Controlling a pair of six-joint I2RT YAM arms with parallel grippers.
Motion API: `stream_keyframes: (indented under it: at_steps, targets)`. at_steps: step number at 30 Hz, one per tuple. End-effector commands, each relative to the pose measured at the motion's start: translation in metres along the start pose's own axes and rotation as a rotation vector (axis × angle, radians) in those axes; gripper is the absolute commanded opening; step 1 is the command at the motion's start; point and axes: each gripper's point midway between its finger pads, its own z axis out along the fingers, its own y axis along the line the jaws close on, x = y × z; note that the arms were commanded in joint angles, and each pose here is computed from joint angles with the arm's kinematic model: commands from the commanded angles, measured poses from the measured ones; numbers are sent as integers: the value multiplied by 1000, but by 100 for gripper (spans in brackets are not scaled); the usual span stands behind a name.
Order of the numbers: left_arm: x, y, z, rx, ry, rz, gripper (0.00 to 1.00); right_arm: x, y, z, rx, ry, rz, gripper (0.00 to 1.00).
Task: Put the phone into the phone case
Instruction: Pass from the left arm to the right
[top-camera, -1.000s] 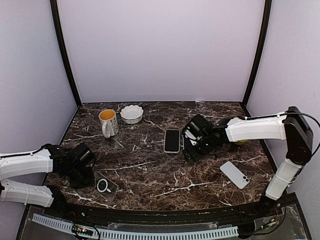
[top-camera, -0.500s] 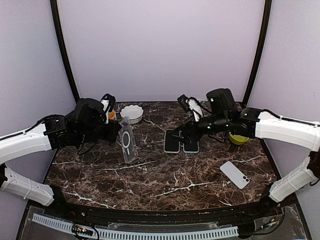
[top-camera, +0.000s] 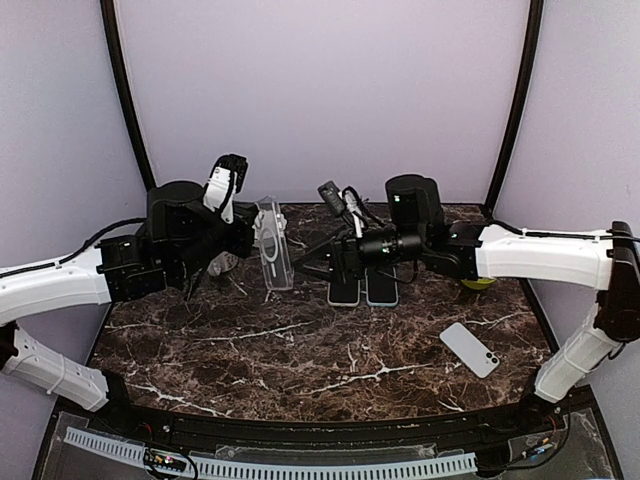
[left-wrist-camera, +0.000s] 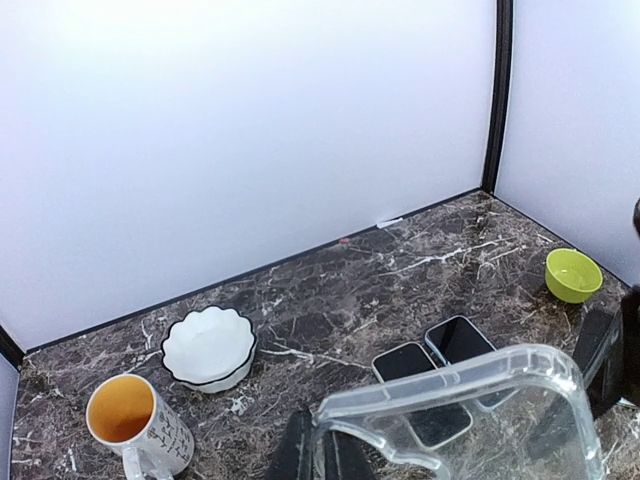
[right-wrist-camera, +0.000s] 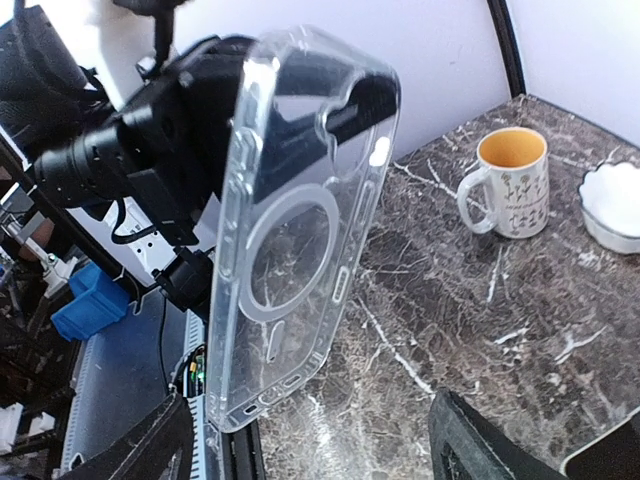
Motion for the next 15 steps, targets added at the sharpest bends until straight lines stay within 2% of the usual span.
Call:
stream_keyframes:
  at_steps: [1, 4, 7, 8, 11, 13, 15]
  targets:
    - [-16, 5, -3, -27, -68, -15, 0, -32, 35, 14, -104, -77, -48, 79]
    - [-12, 6, -4, -27, -66, -16, 0, -33, 39, 26, -117, -72, -41, 78]
    - [-9, 6, -5, -28, -63, -17, 0, -32, 33, 35, -101, -68, -14, 71]
    - [-9, 7, -6, -27, -63, -19, 0, -33, 31, 36, -93, -69, -6, 65]
    - [-7, 8, -8, -24, -66, -22, 0, -35, 25, 41, -65, -72, 7, 25]
    - [-5, 8, -9, -19, -62, -28, 0, -35, 19, 43, -35, -64, 10, 2]
    - [0, 7, -9, -14, -40, -34, 0, -34, 11, 41, 20, -56, 7, 0]
